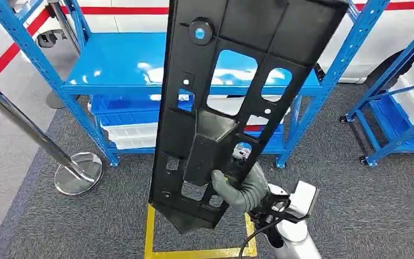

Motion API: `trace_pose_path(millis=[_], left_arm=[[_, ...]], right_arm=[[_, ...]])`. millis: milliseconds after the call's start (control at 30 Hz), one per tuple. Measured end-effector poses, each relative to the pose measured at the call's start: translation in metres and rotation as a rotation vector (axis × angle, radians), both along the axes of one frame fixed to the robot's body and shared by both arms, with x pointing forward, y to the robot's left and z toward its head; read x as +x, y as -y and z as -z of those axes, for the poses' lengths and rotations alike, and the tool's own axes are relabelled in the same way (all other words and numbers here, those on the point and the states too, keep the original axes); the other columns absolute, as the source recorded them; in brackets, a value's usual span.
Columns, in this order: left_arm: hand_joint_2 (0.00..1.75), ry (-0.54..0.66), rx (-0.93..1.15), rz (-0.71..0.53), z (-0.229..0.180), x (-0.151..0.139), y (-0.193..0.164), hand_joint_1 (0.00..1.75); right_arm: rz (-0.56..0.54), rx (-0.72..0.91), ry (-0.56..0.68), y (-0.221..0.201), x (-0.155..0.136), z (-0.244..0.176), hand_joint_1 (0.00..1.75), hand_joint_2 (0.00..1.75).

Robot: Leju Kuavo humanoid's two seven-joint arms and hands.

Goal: Take the parts from the cabinet and place them on the table.

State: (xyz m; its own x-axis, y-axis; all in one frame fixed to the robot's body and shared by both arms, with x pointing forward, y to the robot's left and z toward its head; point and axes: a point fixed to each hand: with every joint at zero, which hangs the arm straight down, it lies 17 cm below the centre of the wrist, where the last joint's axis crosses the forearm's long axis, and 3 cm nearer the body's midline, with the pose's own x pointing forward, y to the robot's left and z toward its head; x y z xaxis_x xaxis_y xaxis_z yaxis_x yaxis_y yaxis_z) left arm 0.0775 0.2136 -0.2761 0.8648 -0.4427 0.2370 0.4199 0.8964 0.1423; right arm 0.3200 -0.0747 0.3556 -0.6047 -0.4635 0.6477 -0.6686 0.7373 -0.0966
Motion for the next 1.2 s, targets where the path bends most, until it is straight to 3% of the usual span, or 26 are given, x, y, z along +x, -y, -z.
trace_pose_path(millis=[333,800,1200], left_arm=[[1.75,0.037,-0.003,0.003,-0.001,0.005,0.002,0.00],[1.75,0.048,-0.003,-0.010,-0.002,0.010,0.002,0.00],[1.75,0.024,-0.005,-0.029,0.000,-0.005,0.003,0.00]], right_arm=[[0.067,-0.010,0.007,0.007,0.006,0.003,1.75,1.75],[0.073,-0.010,0.005,0.005,0.008,0.004,1.75,1.75],[0.075,-0.014,0.006,0.003,0.009,0.003,1.75,1.75]])
